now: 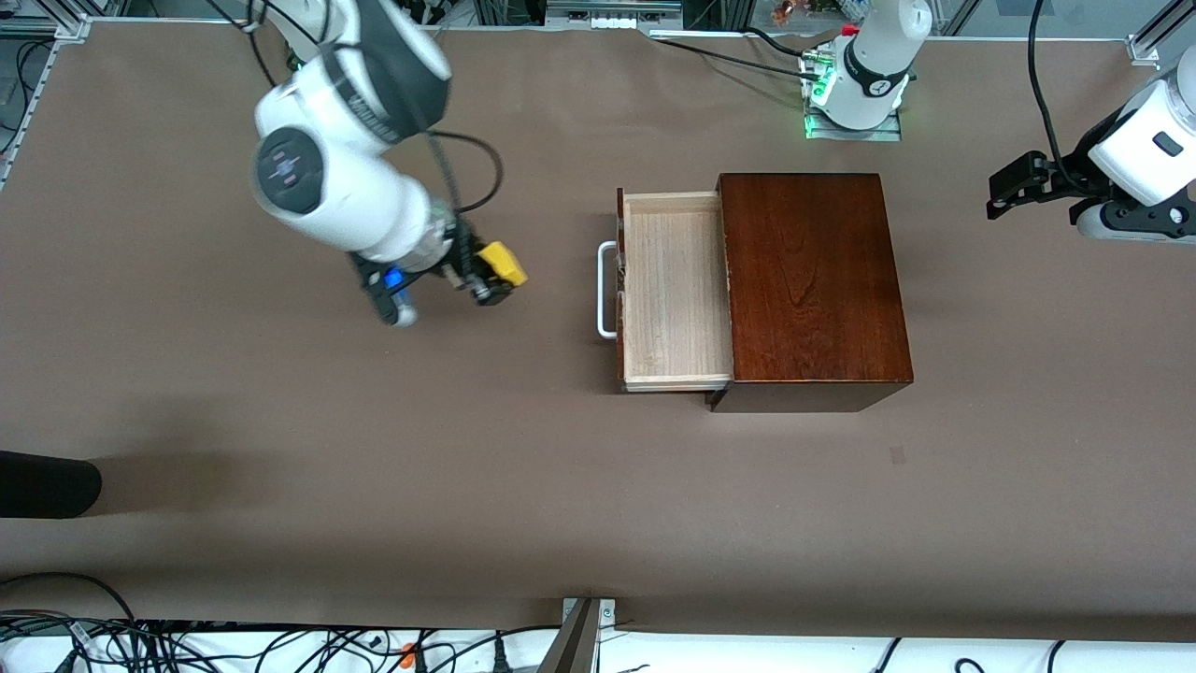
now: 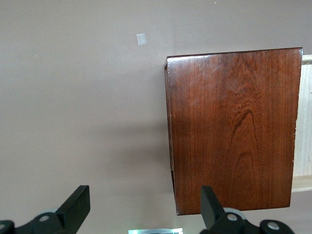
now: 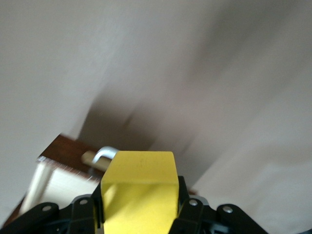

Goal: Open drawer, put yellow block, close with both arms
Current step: 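Carry the yellow cube over the open drawer with the right gripper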

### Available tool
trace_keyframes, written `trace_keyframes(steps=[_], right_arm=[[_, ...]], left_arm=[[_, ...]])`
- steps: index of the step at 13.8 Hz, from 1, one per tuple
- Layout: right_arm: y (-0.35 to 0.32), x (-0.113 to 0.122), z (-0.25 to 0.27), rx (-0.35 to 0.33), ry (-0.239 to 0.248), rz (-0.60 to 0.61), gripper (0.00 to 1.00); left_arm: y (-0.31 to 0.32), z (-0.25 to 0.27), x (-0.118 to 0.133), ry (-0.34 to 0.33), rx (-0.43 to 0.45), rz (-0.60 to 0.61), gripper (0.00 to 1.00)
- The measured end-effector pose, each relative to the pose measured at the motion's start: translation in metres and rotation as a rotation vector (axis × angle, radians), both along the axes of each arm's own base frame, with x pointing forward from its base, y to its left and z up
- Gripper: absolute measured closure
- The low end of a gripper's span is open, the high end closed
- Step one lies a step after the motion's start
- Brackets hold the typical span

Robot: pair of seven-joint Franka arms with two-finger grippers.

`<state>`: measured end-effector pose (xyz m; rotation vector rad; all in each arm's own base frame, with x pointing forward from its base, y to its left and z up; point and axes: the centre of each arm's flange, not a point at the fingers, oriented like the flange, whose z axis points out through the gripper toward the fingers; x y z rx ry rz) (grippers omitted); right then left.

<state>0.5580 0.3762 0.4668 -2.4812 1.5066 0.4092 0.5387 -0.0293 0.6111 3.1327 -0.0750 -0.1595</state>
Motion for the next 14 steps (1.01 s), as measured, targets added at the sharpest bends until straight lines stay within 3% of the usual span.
trace_keyframes(steps=[6, 14], right_arm=[[0.141, -0.063, -0.014, 0.08, -0.001, -0.199, 0.44], [0.191, -0.096, -0.097, -0.09, -0.045, -0.198, 0.44]], left_arm=[[0.0, 0.0, 0.0, 0.001, 0.0, 0.0, 0.0], [-0.002, -0.002, 0.0, 0.004, 0.0, -0.003, 0.0]])
